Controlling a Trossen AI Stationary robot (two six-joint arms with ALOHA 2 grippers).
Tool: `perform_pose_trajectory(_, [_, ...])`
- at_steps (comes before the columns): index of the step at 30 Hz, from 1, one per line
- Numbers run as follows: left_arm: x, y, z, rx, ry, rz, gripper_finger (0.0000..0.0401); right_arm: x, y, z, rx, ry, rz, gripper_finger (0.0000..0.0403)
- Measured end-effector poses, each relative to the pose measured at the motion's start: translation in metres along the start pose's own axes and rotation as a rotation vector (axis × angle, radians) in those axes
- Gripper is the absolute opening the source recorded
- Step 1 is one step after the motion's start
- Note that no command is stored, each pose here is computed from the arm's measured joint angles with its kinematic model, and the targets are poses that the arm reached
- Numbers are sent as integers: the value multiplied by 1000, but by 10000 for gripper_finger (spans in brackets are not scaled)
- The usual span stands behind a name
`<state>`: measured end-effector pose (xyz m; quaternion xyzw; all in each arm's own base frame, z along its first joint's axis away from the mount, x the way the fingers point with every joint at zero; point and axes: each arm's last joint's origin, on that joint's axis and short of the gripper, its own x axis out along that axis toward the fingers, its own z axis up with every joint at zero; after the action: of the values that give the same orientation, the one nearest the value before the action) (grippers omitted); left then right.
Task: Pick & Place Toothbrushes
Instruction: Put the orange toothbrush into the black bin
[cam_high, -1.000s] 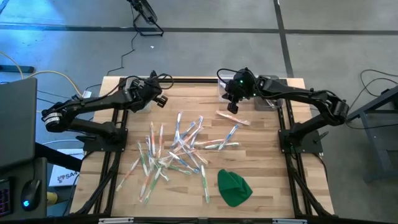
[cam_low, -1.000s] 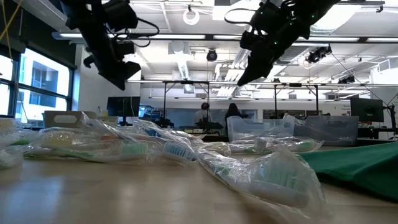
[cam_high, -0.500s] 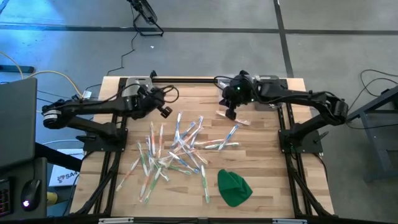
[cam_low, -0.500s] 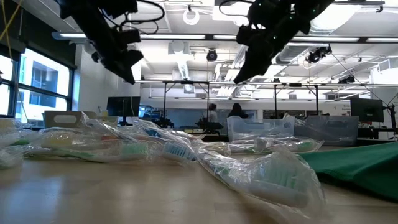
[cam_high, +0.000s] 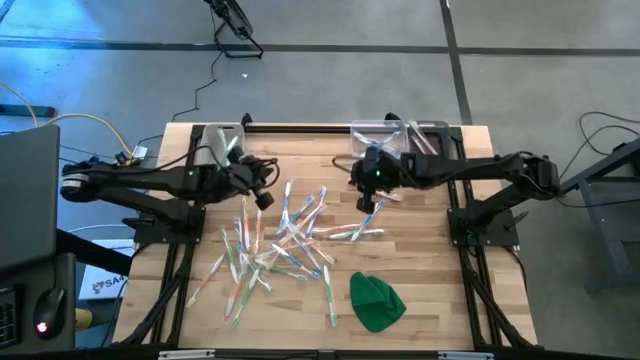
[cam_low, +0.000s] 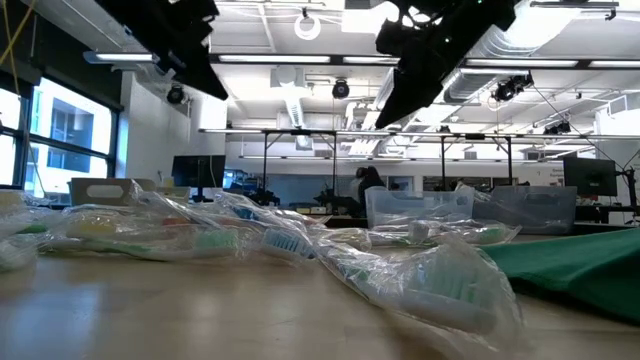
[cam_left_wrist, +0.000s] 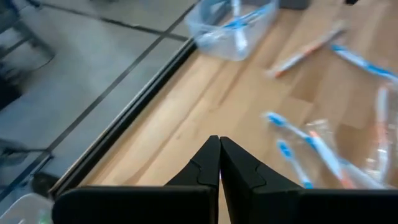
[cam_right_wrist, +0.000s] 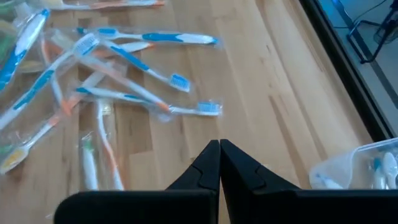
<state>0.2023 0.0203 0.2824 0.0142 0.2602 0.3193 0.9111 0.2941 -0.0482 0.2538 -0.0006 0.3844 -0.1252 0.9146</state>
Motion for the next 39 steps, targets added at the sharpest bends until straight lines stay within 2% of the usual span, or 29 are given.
perform_pose_trajectory(7, [-10,-14,-1,21,-22,-76,5,-4,15,-11,40,91,-147,2])
perform_pose_trajectory(17, [-12,-17,-1,7,-34,-93,5,-2,0,-14,91,121,-238,7])
perform_pose_trajectory(20, [-12,-17,-1,8,-33,-93,5,-1,-6,-17,119,154,-256,33])
perform_pose_trajectory(25, [-12,-17,-1,9,-31,-92,5,9,-17,-22,205,199,-283,107])
perform_pose_trajectory(29, [-12,-17,-1,10,-31,-92,6,25,-19,-28,209,259,-270,145])
perform_pose_trajectory(33, [-12,-17,-1,11,-30,-91,6,47,-20,-38,195,338,-276,159])
perform_pose_trajectory(39, [-12,-17,-1,12,-30,-91,6,74,-22,-54,182,441,-295,157])
